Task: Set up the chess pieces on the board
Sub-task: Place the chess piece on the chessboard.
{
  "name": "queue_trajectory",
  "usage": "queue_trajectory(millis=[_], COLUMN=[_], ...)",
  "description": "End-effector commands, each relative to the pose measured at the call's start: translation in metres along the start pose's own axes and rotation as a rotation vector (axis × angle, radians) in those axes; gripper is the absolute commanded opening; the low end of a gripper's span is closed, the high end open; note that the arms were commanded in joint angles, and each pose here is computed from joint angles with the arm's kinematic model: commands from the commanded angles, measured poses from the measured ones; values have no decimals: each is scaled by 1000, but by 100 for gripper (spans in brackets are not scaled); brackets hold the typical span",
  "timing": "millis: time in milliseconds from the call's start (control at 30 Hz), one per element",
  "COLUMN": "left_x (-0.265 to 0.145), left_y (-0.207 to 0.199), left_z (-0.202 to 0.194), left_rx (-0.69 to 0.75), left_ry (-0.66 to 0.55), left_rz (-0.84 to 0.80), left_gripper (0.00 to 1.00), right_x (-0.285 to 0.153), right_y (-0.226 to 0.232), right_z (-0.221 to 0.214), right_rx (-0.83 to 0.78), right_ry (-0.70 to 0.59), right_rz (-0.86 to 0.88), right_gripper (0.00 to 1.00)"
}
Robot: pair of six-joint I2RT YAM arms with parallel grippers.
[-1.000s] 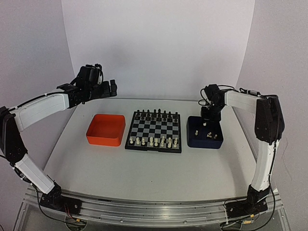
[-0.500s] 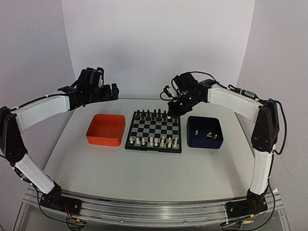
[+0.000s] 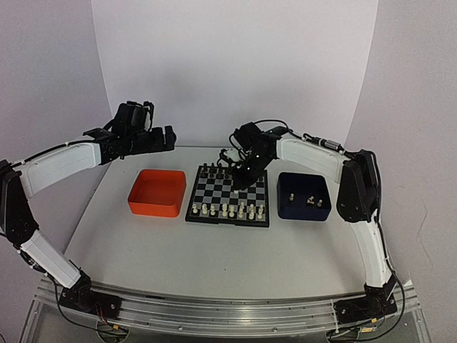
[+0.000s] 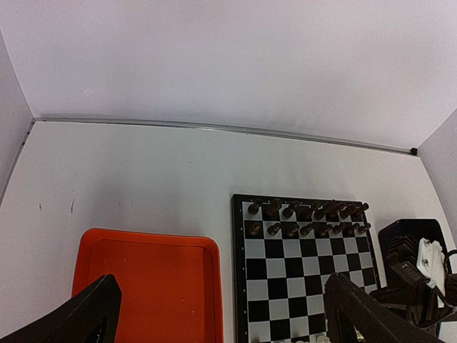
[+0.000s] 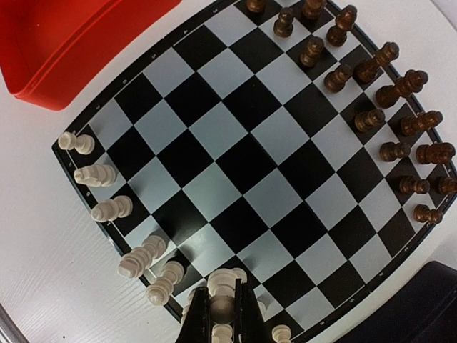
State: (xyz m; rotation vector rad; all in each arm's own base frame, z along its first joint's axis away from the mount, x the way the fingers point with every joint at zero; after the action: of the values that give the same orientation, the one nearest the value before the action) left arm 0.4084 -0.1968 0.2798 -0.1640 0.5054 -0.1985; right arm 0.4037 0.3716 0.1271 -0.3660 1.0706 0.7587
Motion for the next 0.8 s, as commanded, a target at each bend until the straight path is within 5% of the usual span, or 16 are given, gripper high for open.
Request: queue_trajectory(millis=[0,767], left_x=[-12,-10], left_y=[0,1], left_z=[8,-1], left_rx=[-1,-1], left_ry=[-25,0], left_rz=[-15,-16], left_gripper=[100,100], right_x=[3,43], right_y=[12,16], right_z=[-7,-20], right_rx=[-32,8], right_ry=[50,122], right_rz=[46,94], right_gripper=[0,0])
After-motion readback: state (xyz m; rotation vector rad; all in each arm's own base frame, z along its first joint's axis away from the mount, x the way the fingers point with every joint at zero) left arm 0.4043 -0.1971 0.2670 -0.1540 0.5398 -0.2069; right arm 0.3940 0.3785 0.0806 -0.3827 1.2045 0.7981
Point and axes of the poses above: each gripper's point midway between its finger pads, its own x axis out along the fingers, its own y axis along the line the jaws close on, z = x × y, the point moved 2 cm from there along -x, back along the fingers, and after that the axes turned 2 degrees about x, right-handed, at the moved point
